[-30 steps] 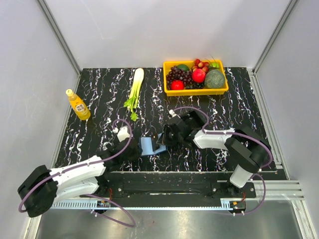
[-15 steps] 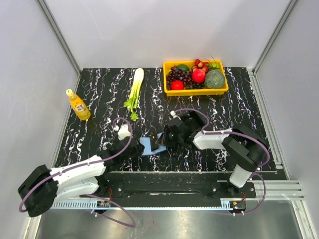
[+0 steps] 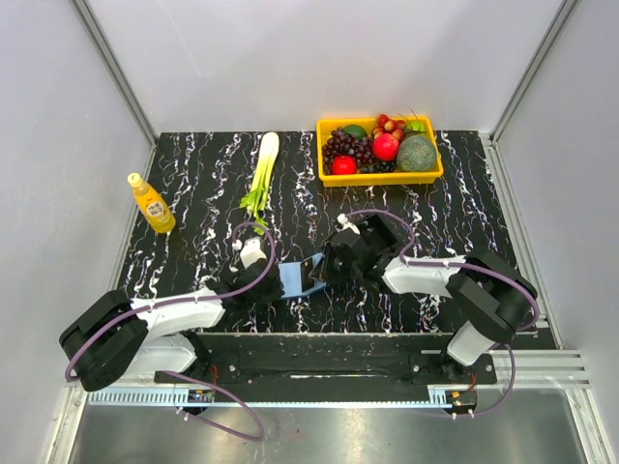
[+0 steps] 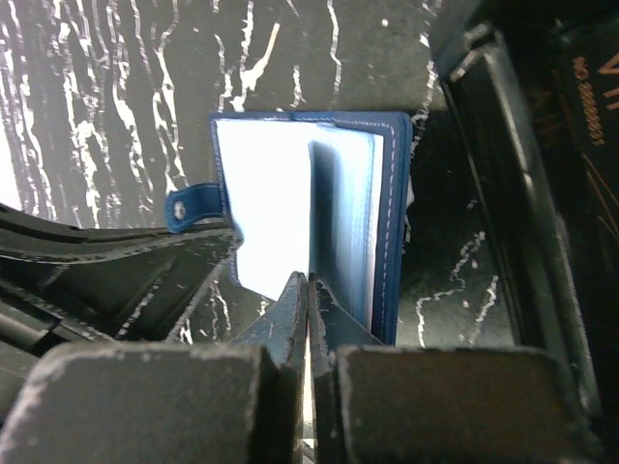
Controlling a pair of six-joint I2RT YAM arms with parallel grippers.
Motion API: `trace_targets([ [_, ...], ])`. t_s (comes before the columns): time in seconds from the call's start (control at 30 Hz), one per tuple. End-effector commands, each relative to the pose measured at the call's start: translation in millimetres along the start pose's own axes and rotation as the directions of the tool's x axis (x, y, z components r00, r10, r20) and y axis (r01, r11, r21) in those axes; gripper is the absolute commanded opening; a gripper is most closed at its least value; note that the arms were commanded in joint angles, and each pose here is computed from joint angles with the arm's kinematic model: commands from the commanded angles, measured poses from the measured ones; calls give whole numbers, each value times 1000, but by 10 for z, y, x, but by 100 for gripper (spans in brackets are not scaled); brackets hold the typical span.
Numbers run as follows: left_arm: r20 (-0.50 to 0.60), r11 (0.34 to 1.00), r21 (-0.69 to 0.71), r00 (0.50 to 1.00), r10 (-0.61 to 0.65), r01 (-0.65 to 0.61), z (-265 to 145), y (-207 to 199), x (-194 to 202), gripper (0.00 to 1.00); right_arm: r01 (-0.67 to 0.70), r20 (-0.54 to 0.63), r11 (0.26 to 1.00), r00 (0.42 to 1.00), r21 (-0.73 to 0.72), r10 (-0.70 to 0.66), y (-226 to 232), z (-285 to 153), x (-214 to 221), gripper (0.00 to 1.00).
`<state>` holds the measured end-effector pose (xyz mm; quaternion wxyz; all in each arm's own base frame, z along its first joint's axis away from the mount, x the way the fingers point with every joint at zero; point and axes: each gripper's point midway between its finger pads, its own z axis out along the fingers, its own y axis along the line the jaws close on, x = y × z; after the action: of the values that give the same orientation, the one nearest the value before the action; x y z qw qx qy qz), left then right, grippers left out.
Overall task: Put the credit cards into the card holder
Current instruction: Insert the credit card into the card holder.
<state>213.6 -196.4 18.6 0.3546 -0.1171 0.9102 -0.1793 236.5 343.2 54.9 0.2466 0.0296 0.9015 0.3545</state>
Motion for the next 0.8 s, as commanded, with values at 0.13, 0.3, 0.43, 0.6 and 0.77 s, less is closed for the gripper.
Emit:
trace_targets([
  [0.13, -24, 1000, 3, 1000, 6, -6, -11, 35, 64, 10, 44, 22, 999, 999, 14, -44, -57, 2, 2, 0],
  [0.3, -33, 1000, 14, 999, 22, -21, -1, 7, 75, 10, 43, 6, 999, 999, 2, -43, -63, 72, 13, 0],
  [0.43, -37, 999, 26, 999, 30, -29, 10, -37, 71, 10, 34, -34, 999, 999, 8, -34, -155, 145, 61, 0],
  [0.6, -41, 999, 30, 999, 35, -34, 20, -55, 69, 10, 31, -42, 999, 999, -17, -31, -113, 195, 68, 0],
  [0.77, -45, 999, 20, 998, 34, -33, 24, -39, 77, 10, 22, -56, 1000, 998, -3, -22, -111, 196, 75, 0],
])
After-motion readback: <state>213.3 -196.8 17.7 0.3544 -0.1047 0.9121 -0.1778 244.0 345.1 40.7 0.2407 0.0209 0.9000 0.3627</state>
